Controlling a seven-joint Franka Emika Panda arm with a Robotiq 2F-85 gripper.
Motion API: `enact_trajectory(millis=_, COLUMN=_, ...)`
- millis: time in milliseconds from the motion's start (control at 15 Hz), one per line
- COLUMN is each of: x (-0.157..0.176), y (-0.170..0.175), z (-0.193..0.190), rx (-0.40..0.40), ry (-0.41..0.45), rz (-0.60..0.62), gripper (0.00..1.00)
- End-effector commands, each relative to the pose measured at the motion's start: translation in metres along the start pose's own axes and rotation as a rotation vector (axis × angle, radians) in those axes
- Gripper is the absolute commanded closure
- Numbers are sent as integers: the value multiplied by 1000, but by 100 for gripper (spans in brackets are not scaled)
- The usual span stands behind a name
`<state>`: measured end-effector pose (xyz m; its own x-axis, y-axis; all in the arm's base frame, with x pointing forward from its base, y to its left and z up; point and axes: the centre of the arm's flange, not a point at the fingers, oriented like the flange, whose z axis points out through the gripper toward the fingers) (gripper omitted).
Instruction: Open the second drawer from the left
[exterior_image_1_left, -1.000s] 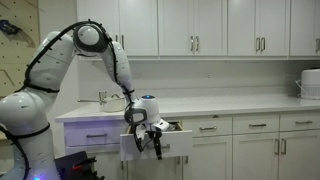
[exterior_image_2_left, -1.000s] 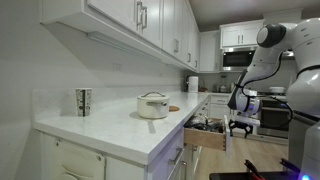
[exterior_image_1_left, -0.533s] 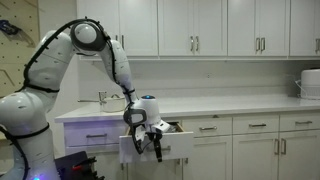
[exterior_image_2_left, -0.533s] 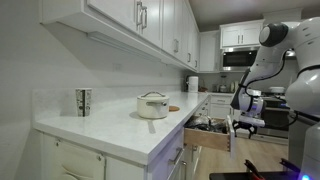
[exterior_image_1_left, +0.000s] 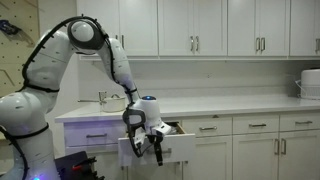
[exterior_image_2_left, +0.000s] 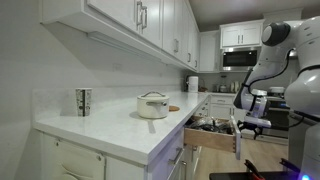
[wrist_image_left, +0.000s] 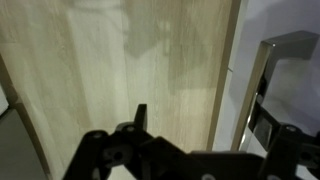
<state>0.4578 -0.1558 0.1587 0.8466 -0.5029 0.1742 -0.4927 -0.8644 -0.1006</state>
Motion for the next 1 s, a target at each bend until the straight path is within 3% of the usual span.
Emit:
enact_trajectory(millis=0, x=-32, y=71, z=17, rx=-111, ry=-30, rz=94, gripper=0)
enact_trajectory(millis=333, x=-37, y=105, z=16, rx=-95, ry=-35, rz=103, gripper=0)
enact_trajectory(millis=400, x=-1, y=56, z=-2, rx=20, ry=-22, rz=8, gripper=0)
enact_trajectory(millis=600, x=4, y=65, z=2, rx=51, ry=-52, rz=3, gripper=0)
enact_trajectory(millis=933, x=5, y=51, z=8, rx=63, ry=-58, rz=5, gripper=0)
